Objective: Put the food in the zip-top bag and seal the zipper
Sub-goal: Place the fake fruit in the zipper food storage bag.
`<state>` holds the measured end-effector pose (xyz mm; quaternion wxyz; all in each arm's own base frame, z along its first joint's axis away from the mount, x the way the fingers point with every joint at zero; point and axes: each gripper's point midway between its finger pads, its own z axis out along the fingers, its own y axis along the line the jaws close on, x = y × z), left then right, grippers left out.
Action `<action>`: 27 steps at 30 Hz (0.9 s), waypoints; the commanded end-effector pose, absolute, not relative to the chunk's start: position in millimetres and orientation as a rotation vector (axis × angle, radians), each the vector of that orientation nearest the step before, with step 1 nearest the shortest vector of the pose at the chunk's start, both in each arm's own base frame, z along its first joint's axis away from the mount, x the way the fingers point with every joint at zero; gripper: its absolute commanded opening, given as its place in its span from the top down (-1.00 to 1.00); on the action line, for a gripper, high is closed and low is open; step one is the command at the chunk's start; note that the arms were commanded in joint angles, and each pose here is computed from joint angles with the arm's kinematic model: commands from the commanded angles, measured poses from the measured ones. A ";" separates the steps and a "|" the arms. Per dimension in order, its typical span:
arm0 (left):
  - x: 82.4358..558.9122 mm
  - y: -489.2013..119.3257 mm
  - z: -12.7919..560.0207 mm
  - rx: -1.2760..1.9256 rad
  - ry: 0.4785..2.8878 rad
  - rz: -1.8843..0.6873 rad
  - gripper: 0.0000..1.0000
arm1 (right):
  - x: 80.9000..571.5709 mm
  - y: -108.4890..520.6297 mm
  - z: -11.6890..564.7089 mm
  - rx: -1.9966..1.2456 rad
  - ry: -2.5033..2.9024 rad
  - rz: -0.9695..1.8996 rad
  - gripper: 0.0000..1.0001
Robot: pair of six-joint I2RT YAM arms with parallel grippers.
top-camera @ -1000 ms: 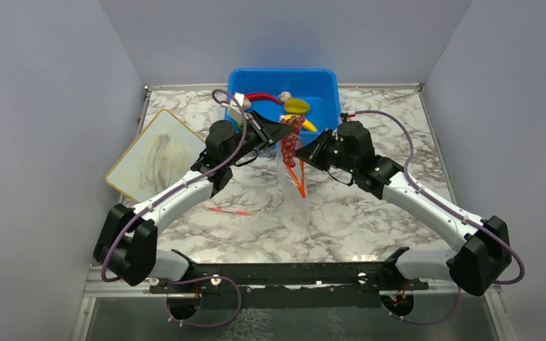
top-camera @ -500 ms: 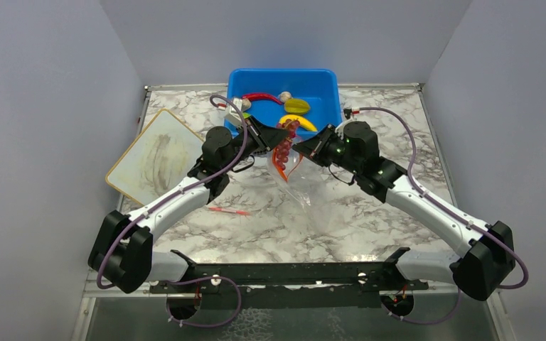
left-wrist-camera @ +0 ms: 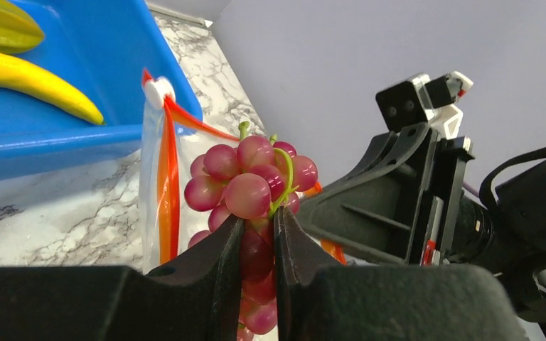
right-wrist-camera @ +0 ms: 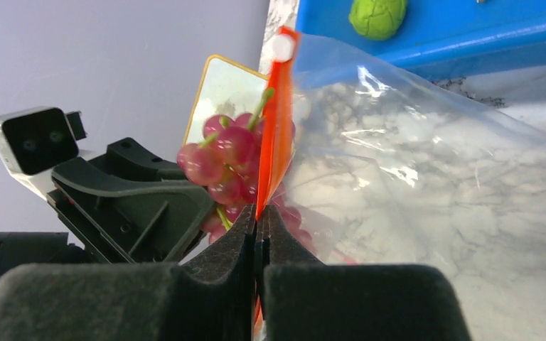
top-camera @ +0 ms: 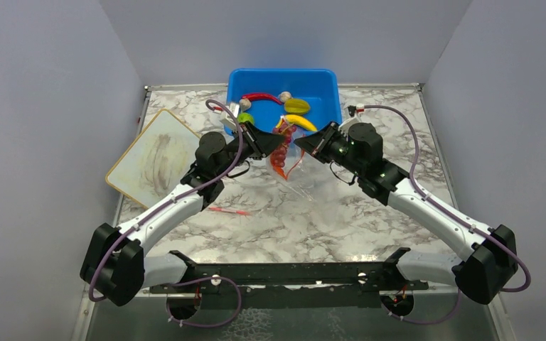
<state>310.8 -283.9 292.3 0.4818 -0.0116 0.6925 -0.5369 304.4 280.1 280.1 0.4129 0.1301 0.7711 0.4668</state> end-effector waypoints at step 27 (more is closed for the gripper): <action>287.1 -297.2 265.7 0.166 1.922 -1.279 -0.04 | 297.8 282.6 317.7 0.129 1.754 1.225 0.98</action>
